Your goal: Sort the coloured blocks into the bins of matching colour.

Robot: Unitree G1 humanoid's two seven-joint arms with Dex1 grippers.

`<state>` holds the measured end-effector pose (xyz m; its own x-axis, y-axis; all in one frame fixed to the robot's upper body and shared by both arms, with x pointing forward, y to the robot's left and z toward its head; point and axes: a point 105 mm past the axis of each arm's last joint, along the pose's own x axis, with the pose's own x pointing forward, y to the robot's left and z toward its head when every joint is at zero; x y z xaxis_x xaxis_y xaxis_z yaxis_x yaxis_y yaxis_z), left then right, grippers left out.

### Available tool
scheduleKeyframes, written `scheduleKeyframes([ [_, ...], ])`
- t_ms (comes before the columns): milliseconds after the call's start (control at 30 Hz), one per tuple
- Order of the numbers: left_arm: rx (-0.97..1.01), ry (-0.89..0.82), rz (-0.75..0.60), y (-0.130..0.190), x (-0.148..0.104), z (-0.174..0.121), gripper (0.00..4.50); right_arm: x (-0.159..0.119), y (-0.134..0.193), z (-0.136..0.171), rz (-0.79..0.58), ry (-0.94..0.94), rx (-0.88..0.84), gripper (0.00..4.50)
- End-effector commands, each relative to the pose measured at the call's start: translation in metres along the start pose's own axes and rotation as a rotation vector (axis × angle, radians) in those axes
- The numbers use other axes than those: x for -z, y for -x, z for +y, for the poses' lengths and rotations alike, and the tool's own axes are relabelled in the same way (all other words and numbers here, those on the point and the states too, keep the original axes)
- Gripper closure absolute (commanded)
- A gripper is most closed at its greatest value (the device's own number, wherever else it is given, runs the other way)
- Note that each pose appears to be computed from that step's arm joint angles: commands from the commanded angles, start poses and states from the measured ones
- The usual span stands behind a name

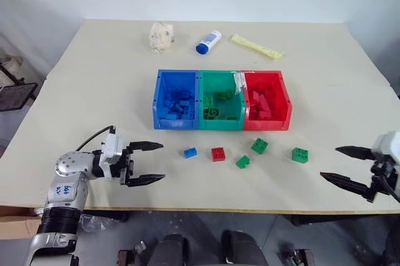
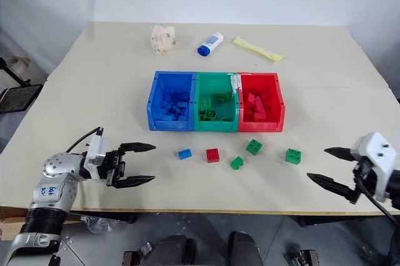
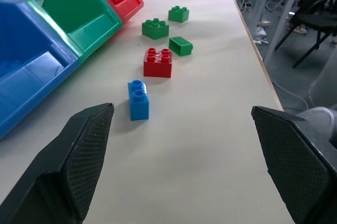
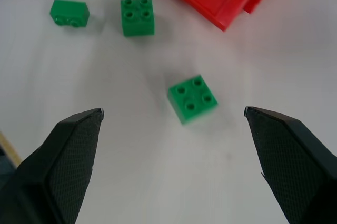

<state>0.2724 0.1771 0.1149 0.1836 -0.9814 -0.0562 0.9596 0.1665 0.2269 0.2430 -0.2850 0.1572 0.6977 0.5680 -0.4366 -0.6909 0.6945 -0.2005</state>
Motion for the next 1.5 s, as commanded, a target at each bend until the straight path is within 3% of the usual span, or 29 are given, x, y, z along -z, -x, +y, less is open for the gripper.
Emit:
scheduleKeyframes([
  [33, -0.041, -0.073, -0.026, 0.002, -0.004, 0.000, 0.06, 0.002, -0.017, -0.008, -0.011, 0.009, -0.002, 0.00],
  [367, -0.073, -0.069, -0.049, 0.002, -0.006, -0.013, 0.06, 0.024, -0.055, -0.016, 0.032, 0.003, -0.044, 0.00],
  [467, -0.073, -0.066, -0.047, 0.003, -0.006, -0.015, 0.00, 0.026, -0.060, -0.016, 0.028, 0.004, -0.041, 0.56],
  [700, -0.067, -0.065, -0.048, 0.004, -0.007, -0.016, 0.00, 0.021, -0.059, -0.014, 0.008, 0.002, -0.030, 2.99],
  [733, -0.065, -0.065, -0.048, 0.004, -0.007, -0.015, 0.00, 0.018, -0.058, -0.013, -0.001, 0.009, -0.026, 3.06],
  [1067, -0.044, -0.070, -0.059, 0.001, -0.007, -0.011, 0.00, -0.045, -0.059, 0.005, -0.117, 0.112, -0.065, 3.05],
  [1300, -0.034, -0.078, -0.068, -0.002, -0.008, -0.008, 0.00, -0.098, -0.098, 0.012, -0.255, 0.201, -0.088, 3.05],
  [1400, -0.039, -0.086, -0.073, -0.002, -0.009, -0.007, 0.00, -0.136, -0.133, 0.007, -0.380, 0.227, -0.080, 3.05],
  [1500, -0.046, -0.091, -0.076, -0.003, -0.009, -0.006, 0.00, -0.153, -0.152, 0.004, -0.437, 0.226, -0.074, 3.05],
])
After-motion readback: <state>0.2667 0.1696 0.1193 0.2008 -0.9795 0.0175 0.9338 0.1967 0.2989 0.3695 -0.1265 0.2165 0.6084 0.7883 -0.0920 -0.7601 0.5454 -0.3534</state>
